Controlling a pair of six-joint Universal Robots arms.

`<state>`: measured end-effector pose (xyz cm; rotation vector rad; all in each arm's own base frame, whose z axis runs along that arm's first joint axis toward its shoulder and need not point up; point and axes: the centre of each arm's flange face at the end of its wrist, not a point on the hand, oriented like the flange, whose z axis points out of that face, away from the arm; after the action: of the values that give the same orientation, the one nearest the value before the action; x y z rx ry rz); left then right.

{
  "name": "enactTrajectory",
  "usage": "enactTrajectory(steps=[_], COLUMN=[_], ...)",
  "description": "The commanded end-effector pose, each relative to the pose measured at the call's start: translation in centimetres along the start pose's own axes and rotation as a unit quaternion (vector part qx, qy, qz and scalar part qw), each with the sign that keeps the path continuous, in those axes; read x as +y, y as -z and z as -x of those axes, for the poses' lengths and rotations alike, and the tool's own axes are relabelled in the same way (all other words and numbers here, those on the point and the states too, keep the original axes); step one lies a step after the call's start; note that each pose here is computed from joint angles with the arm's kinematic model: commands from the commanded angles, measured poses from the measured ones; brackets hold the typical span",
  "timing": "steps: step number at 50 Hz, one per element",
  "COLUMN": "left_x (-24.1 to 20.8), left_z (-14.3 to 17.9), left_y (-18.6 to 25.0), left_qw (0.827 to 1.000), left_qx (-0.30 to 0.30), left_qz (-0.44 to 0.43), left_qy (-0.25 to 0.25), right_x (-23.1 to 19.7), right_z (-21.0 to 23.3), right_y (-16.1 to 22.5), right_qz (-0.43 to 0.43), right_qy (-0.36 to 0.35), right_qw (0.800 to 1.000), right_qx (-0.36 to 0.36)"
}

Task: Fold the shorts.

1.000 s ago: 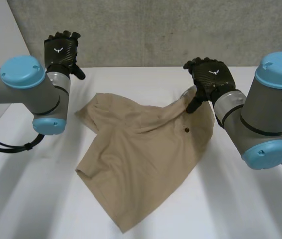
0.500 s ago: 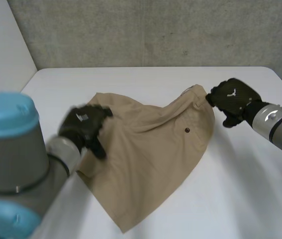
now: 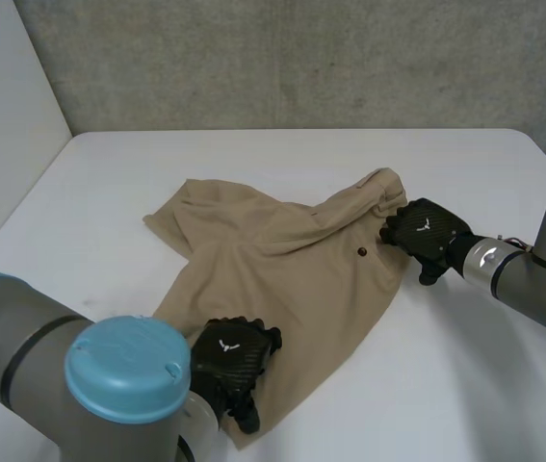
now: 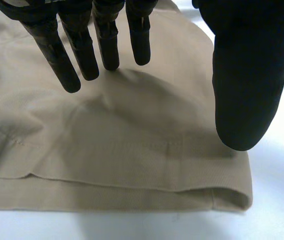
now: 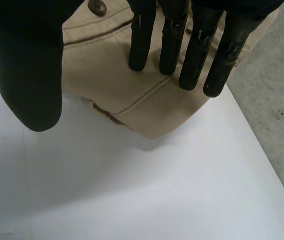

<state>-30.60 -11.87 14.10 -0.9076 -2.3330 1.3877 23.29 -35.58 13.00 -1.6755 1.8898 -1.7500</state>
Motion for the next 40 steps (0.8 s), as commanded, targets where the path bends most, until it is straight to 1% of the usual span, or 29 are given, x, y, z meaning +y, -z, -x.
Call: enactTrajectory(steps=[1, 12, 21, 33, 36, 40], left_x=[1.1, 1.0, 1.7, 1.8, 1.7, 1.6], left_z=[-1.0, -0.9, -0.9, -0.5, -0.5, -0.3], left_y=[-0.1, -0.3, -1.0, -1.0, -1.0, -1.1], left_qw=[1.000, 1.000, 0.999, 0.999, 0.998, 0.998], left_qx=[0.000, -0.020, -0.025, -0.048, -0.050, -0.063], left_qz=[0.005, -0.010, 0.004, 0.004, 0.001, -0.006], left_qy=[-0.011, -0.012, -0.022, -0.023, -0.022, -0.020], right_x=[1.3, 0.7, -0.2, -0.7, -1.3, -2.8], right_z=[-0.2, 0.7, 1.3, 1.3, 1.0, -0.5], right_y=[-1.5, -2.7, -3.4, -4.0, -3.9, -3.1], right_qz=[0.008, -0.002, -0.023, -0.027, -0.027, -0.034], right_qy=[-0.002, 0.009, -0.013, -0.009, -0.022, -0.066], right_qw=[1.000, 1.000, 1.000, 0.999, 0.999, 0.996], right_qx=[0.007, 0.009, 0.014, 0.021, 0.031, 0.057])
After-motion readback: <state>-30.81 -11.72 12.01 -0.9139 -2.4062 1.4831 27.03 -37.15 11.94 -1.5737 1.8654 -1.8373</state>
